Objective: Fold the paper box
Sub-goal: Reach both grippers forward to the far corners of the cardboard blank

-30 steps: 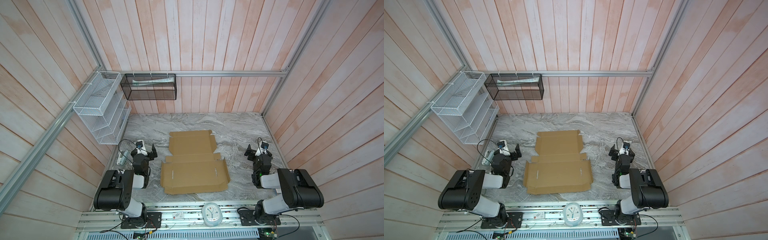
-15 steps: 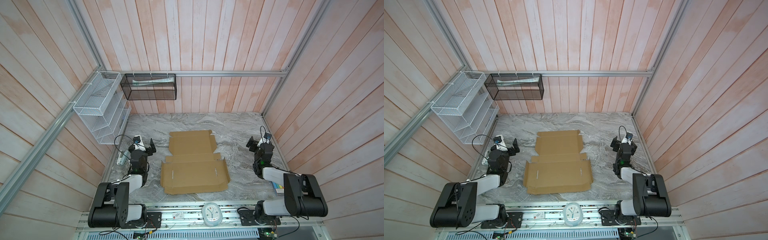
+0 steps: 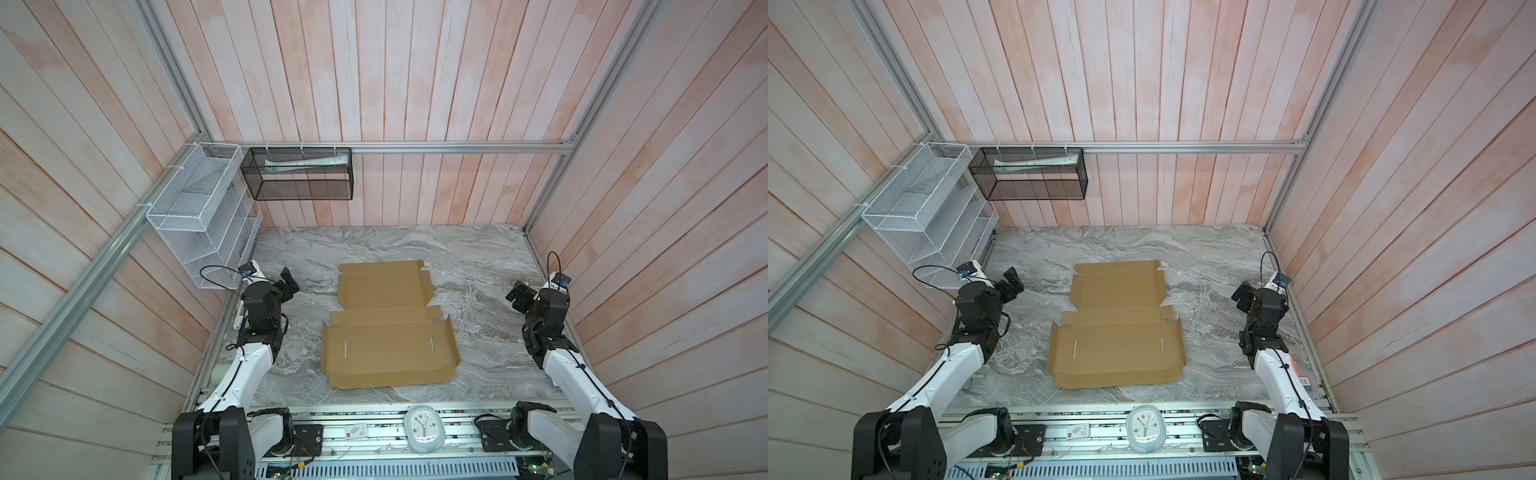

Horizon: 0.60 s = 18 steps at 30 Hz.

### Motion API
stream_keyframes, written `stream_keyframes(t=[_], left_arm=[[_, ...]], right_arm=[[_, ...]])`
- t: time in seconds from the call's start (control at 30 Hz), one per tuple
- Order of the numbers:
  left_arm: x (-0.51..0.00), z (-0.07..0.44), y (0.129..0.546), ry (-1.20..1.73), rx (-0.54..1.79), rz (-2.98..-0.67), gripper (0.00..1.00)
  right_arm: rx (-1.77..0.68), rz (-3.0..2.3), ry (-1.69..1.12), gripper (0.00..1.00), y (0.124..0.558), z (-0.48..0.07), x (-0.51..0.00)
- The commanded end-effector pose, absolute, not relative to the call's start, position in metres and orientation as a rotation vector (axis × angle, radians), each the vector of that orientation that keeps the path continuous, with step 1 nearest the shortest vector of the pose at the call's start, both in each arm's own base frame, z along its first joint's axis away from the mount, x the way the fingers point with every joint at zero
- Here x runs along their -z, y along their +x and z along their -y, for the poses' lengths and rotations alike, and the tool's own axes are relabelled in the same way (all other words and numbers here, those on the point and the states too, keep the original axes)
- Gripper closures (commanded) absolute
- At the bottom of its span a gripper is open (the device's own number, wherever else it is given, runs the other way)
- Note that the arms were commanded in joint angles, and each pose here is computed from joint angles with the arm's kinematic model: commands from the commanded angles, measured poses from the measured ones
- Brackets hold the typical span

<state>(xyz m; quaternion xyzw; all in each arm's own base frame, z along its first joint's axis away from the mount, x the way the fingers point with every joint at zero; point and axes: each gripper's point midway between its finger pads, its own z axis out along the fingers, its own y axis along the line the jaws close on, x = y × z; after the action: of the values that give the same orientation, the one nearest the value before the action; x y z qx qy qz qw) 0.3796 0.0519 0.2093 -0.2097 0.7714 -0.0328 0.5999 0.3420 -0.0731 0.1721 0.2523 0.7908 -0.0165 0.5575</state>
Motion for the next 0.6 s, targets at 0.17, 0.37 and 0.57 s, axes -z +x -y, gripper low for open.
stream_keyframes(t=[0.17,0.37,0.57], left_arm=[[-0.209,-0.016,0.38,-0.446,0.247,-1.97,0.0],[-0.2,0.012,0.396,-0.397,0.262,-2.121,0.0],[-0.204,0.068,0.415,-0.212,0.343,-2.19,0.0]], right_arm=[[-0.094,-2.009,0.584,0.02,0.324,0.037,-0.166],[-0.169,-2.121,0.48,0.02,0.324,-0.015,-0.159],[-0.24,-2.277,0.376,0.21,0.32,-0.073,-0.146]])
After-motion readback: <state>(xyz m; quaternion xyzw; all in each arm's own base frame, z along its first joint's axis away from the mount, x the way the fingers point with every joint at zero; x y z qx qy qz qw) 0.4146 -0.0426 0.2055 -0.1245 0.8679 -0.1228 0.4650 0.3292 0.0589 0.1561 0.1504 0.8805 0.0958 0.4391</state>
